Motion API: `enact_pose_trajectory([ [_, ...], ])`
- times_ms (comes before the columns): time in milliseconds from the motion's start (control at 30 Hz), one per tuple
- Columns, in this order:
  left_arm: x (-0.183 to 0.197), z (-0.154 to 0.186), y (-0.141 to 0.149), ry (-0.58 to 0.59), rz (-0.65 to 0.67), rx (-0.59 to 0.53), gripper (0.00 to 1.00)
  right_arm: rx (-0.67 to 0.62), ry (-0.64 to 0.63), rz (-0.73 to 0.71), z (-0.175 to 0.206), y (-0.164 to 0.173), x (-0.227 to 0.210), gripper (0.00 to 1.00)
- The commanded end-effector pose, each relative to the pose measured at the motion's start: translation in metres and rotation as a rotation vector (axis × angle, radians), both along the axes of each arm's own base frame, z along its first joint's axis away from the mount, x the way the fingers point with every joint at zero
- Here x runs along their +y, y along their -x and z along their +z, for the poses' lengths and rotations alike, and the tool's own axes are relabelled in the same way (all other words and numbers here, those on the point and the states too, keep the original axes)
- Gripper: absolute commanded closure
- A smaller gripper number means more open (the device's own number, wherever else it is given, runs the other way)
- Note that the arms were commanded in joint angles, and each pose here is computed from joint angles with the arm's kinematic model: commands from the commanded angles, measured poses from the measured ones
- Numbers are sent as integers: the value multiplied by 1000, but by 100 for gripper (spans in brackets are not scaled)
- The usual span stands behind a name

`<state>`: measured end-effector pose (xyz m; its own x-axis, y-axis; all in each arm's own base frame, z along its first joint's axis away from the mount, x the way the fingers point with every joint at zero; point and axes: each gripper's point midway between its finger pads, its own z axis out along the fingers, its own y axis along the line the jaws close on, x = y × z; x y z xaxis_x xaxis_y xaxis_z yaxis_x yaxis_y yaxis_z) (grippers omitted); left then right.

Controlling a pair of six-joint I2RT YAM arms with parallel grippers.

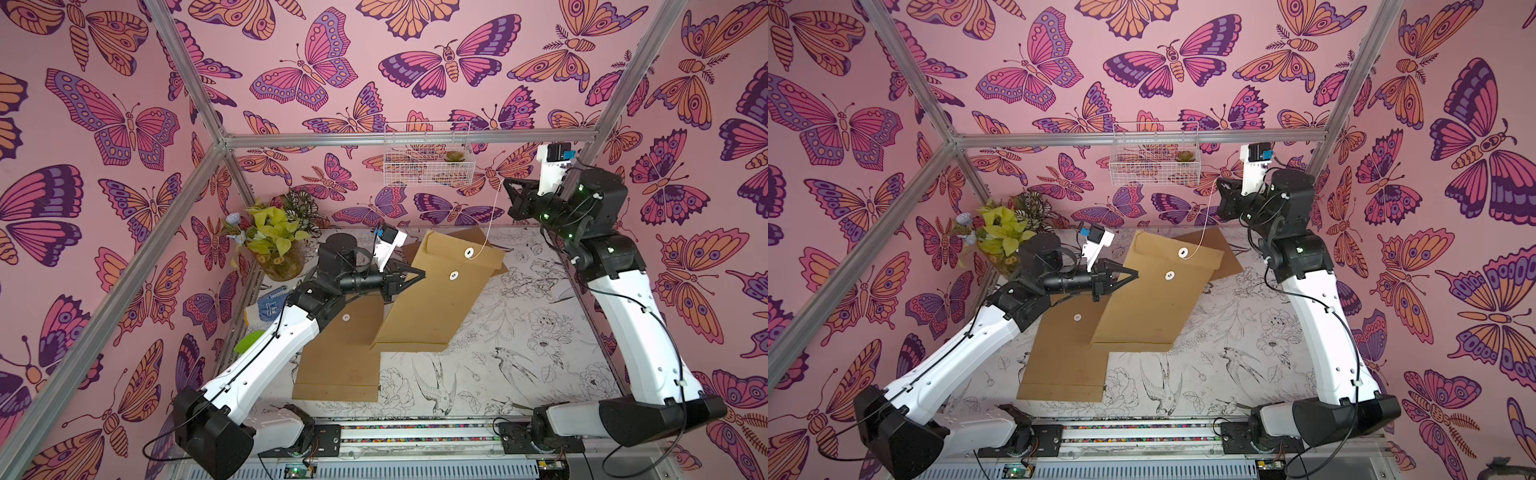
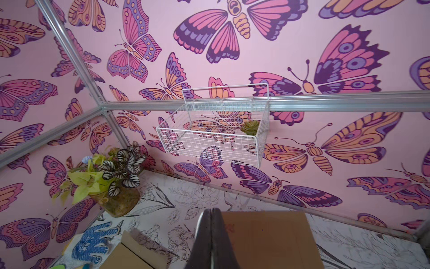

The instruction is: Open the file bag

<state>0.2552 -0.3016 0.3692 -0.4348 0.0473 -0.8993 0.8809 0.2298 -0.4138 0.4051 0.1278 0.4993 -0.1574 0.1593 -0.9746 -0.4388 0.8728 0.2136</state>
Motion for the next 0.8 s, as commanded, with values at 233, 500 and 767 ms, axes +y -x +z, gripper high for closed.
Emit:
enact_pose_trajectory([
  [233, -2, 12, 12, 22, -66, -84, 100, 268, -12, 37, -86, -38, 7, 69],
  [500, 7, 33, 14, 156, -124, -96, 100, 489, -99, -30, -163, -46, -29, 39],
  [767, 22, 49, 4, 176, -93, -141, 100, 573, -111, -92, -199, -41, -49, 22],
])
